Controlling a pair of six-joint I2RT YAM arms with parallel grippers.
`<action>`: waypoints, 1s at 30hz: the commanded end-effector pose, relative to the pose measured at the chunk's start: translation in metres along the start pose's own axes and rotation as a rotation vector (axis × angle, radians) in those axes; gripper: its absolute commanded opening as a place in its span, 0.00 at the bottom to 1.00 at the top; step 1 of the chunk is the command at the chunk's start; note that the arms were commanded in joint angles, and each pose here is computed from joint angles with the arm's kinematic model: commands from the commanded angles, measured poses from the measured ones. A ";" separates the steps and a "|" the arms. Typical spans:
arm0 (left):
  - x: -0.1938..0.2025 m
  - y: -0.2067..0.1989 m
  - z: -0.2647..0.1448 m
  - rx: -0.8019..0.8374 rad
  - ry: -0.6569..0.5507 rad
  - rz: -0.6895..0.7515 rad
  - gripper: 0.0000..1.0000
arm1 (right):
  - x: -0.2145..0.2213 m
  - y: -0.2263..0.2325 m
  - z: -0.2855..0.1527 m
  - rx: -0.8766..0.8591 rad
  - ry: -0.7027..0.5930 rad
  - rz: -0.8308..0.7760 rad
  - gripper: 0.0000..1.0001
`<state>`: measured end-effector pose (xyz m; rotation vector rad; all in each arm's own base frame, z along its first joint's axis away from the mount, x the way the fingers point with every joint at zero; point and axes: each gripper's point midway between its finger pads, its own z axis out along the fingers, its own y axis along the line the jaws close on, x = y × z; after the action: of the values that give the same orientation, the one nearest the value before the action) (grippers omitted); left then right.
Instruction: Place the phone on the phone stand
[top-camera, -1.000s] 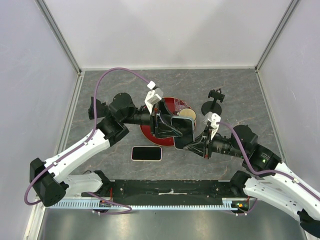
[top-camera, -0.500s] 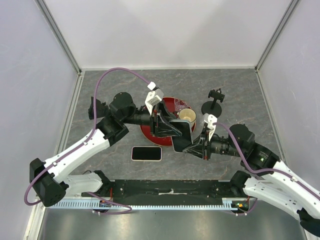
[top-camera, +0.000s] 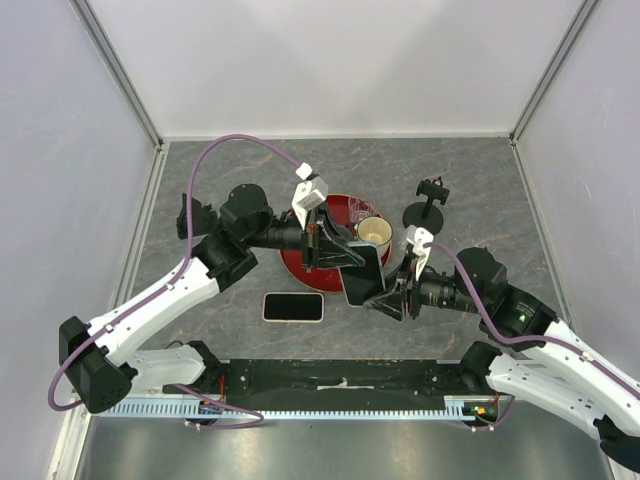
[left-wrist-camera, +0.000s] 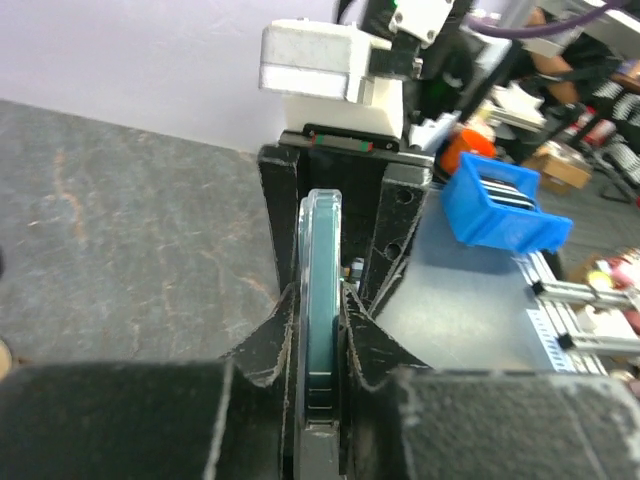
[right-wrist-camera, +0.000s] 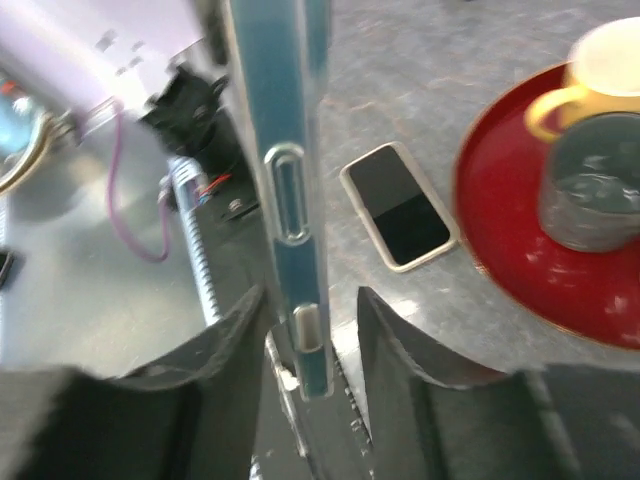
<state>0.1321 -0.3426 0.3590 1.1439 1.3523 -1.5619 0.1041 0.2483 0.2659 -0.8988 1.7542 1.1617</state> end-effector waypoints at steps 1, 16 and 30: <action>-0.029 0.028 -0.007 -0.252 -0.083 0.105 0.02 | -0.011 -0.065 -0.013 0.398 -0.086 0.104 0.63; -0.051 0.098 -0.087 -0.884 -0.217 0.205 0.02 | 0.068 -0.203 -0.097 1.493 0.197 0.311 0.89; -0.050 0.089 -0.082 -0.817 -0.218 0.288 0.02 | 0.004 -0.288 -0.127 1.325 -0.172 0.480 0.87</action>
<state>0.2491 -0.2738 0.3207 0.5942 1.6057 -0.7244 0.2953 0.0133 0.1613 0.5415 2.2182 -0.0895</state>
